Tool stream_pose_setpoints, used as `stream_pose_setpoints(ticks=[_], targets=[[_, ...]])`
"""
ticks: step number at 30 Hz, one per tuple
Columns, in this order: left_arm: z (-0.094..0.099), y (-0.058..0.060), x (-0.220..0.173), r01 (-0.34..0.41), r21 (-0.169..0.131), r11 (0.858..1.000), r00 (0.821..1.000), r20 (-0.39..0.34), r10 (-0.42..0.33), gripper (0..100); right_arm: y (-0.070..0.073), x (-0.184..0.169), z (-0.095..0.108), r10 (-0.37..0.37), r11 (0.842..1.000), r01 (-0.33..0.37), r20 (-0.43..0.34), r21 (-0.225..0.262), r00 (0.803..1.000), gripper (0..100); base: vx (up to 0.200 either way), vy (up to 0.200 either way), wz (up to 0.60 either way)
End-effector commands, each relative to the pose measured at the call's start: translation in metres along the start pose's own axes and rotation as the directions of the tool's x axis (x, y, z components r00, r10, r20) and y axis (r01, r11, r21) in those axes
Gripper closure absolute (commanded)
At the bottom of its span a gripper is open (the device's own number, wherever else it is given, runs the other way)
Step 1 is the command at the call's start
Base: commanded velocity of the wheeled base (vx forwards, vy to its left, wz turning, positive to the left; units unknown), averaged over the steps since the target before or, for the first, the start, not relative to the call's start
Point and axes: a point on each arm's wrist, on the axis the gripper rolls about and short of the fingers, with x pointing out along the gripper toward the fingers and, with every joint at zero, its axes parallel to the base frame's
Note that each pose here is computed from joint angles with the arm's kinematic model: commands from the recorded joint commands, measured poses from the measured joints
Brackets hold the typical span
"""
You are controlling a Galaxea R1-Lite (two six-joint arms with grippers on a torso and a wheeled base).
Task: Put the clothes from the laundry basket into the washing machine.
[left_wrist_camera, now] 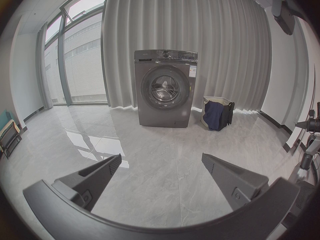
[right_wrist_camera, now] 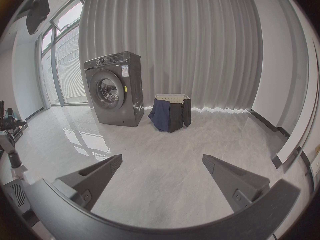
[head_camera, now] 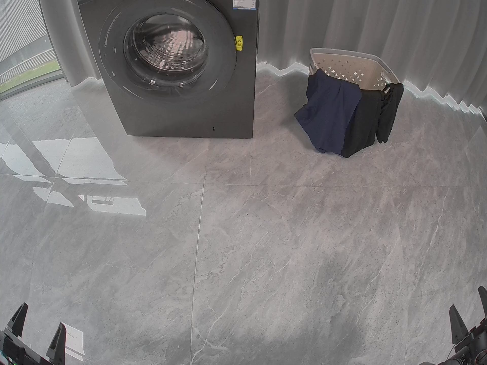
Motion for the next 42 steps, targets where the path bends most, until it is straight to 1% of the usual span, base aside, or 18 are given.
stream_pose_setpoints(ticks=[1,3,11,16,20,29,35,38,42], targets=[[-0.0052,0.0001,0.0000,0.003,-0.003,1.000,1.000,0.001,-0.003,0,0.0001,0.0002,-0.0052,-0.001,1.000,0.001,-0.003,0.000,1.000,0,0.000,0.000,0.00],[-0.0052,0.0000,0.0000,0.007,-0.005,1.000,1.000,0.000,-0.007,0,0.0002,0.0002,-0.0051,-0.001,1.000,0.001,-0.001,-0.008,1.000,0,0.000,0.000,0.00],[-0.0052,0.0000,0.0000,0.009,-0.011,1.000,1.000,0.000,-0.009,0,0.0001,0.0002,-0.0052,0.001,1.000,-0.001,-0.003,-0.002,1.000,0,0.000,0.000,0.00],[-0.0052,0.0000,0.0001,0.010,-0.012,1.000,1.000,-0.001,-0.010,0,0.0001,0.0002,-0.0052,0.001,1.000,-0.001,-0.003,-0.002,1.000,0,0.200,0.000,0.00],[-0.0052,0.0001,0.0001,0.007,-0.023,1.000,1.000,-0.001,-0.007,0,0.0001,0.0002,-0.0052,-0.002,1.000,0.002,-0.003,0.001,1.000,0,0.200,0.000,0.00],[-0.0052,0.0001,0.0001,0.007,-0.023,1.000,1.000,-0.001,-0.007,0,0.0001,0.0002,-0.0052,0.001,1.000,-0.001,-0.003,0.000,1.000,0,0.200,0.000,0.00],[-0.0052,0.0002,0.0001,0.004,-0.031,1.000,1.000,-0.001,-0.004,0,0.0002,0.0002,-0.0051,-0.001,1.000,0.001,-0.001,-0.002,1.000,0,0.000,0.000,-0.60],[-0.0052,0.0002,0.0001,0.004,-0.031,1.000,1.000,-0.001,-0.004,0,0.0001,0.0002,-0.0051,-0.001,1.000,0.001,-0.001,0.001,1.000,0,0.000,0.000,0.00],[-0.0052,0.0002,0.0001,0.004,-0.026,1.000,1.000,-0.001,-0.004,0,0.0001,0.0002,-0.0051,-0.001,1.000,0.001,-0.001,0.001,1.000,0,0.200,0.000,0.00]])
